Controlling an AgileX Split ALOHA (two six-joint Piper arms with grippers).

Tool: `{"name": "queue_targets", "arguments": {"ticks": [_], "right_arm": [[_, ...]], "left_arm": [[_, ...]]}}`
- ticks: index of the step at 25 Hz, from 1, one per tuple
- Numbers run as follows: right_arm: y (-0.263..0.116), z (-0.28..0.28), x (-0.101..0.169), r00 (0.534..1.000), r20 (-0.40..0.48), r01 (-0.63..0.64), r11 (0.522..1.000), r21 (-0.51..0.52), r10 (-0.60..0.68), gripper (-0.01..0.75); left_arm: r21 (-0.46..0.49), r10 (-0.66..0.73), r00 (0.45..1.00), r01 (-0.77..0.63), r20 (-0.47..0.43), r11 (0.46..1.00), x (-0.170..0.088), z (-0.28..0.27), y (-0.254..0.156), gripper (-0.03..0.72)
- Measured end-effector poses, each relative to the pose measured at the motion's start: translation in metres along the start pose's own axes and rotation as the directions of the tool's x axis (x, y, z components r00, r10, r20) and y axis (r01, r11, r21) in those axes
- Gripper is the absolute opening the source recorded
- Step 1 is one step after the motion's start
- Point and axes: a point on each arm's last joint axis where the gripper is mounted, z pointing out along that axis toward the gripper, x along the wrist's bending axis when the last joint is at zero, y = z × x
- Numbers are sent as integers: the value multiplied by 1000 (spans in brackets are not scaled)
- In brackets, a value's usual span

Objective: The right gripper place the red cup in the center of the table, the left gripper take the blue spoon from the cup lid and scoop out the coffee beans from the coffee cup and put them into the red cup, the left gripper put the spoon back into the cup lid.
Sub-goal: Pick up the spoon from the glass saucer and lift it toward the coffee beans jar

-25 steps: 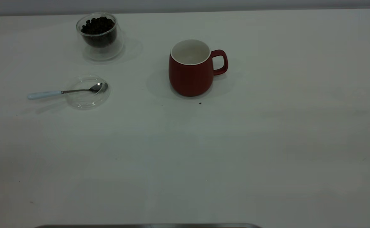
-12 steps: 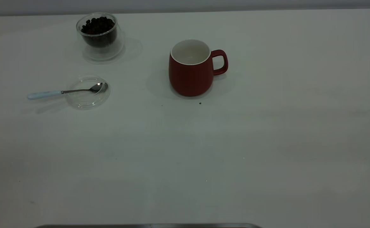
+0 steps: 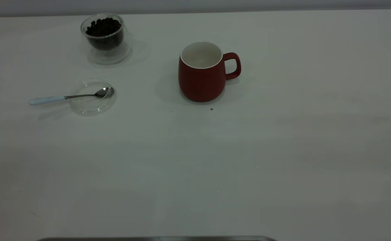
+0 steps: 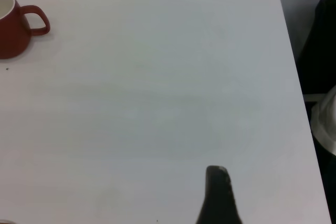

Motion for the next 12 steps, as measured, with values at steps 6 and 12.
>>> {"name": "queue_targets", "arguments": {"ticks": [6,12], "right_arm": [[0,0,0,1000,0,0,1000,0,0,590],[0,0,0,1000,0,1,1000,0,-1,590]], "left_arm": [[98,-43,987,28,152,995,-20,25,63,586],[205,-117,972,74,204,976,-30,85,113,586]]}}
